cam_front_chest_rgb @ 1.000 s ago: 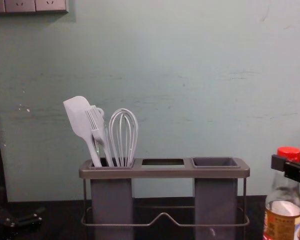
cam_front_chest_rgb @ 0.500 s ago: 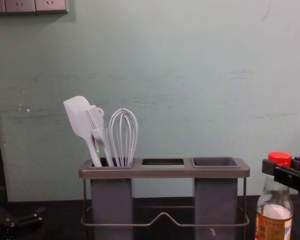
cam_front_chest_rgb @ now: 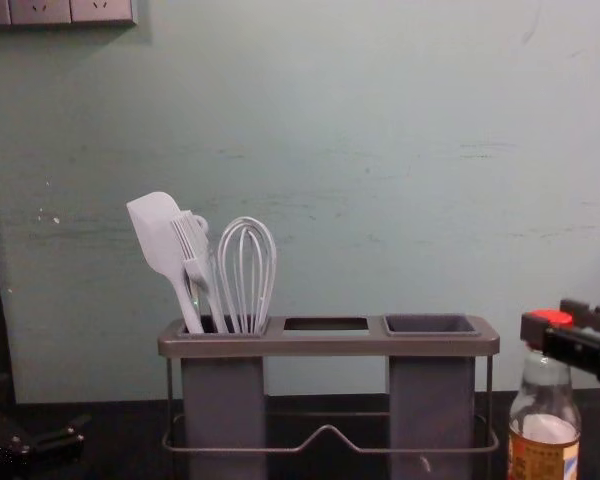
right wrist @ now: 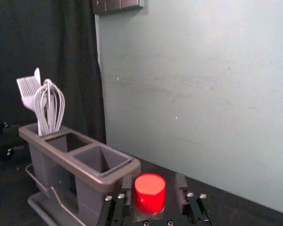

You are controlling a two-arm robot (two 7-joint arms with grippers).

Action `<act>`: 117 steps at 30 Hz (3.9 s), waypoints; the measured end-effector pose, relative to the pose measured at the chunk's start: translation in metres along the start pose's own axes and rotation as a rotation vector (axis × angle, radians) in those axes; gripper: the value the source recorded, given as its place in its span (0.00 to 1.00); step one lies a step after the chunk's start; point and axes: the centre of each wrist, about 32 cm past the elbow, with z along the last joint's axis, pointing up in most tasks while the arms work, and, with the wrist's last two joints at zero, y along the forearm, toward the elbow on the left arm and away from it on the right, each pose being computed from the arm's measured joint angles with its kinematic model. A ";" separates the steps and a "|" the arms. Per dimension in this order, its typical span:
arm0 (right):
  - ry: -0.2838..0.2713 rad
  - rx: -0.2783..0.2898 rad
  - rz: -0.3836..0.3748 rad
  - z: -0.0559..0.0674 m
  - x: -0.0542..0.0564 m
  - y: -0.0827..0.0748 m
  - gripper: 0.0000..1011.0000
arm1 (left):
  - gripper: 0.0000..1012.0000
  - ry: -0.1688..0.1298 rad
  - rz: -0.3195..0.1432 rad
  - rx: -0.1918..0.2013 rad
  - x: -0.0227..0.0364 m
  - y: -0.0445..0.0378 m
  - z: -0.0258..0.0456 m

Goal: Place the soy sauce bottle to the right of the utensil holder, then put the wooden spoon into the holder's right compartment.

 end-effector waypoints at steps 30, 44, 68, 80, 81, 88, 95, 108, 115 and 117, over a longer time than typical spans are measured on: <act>-0.043 0.034 0.203 0.035 -0.050 -0.060 0.99 | 0.99 0.000 0.000 0.000 0.0000 0.0000 0.0000; -0.117 -0.319 0.276 0.016 -0.089 -0.053 0.99 | 0.99 0.000 0.000 0.000 0.0000 0.0000 0.0000; -0.126 -0.325 0.272 0.017 -0.090 -0.051 0.99 | 0.99 0.000 0.000 0.000 0.0000 0.0000 0.0000; -0.116 -0.428 0.193 0.038 -0.113 -0.049 0.99 | 0.99 0.000 0.000 0.000 0.0000 0.0000 0.0000; -0.107 -0.443 0.181 0.040 -0.115 -0.049 0.99 | 0.99 0.000 0.000 0.000 0.0000 0.0000 0.0000; -0.068 -0.575 0.061 0.061 -0.134 -0.035 0.99 | 0.99 0.000 0.000 0.000 0.0000 0.0000 0.0000; -0.030 -0.694 0.001 0.076 -0.141 -0.011 0.99 | 0.99 0.000 0.000 0.000 0.0000 0.0000 0.0000; 0.084 -0.811 -0.017 0.080 -0.136 0.021 0.99 | 0.99 0.000 0.000 0.000 0.0000 0.0000 0.0000; 0.084 -0.831 -0.008 0.075 -0.138 0.033 0.99 | 0.99 0.000 0.000 0.000 0.0000 0.0000 0.0000; 0.080 -0.835 -0.006 0.074 -0.139 0.036 0.99 | 0.99 0.000 0.000 0.000 0.0000 0.0000 0.0000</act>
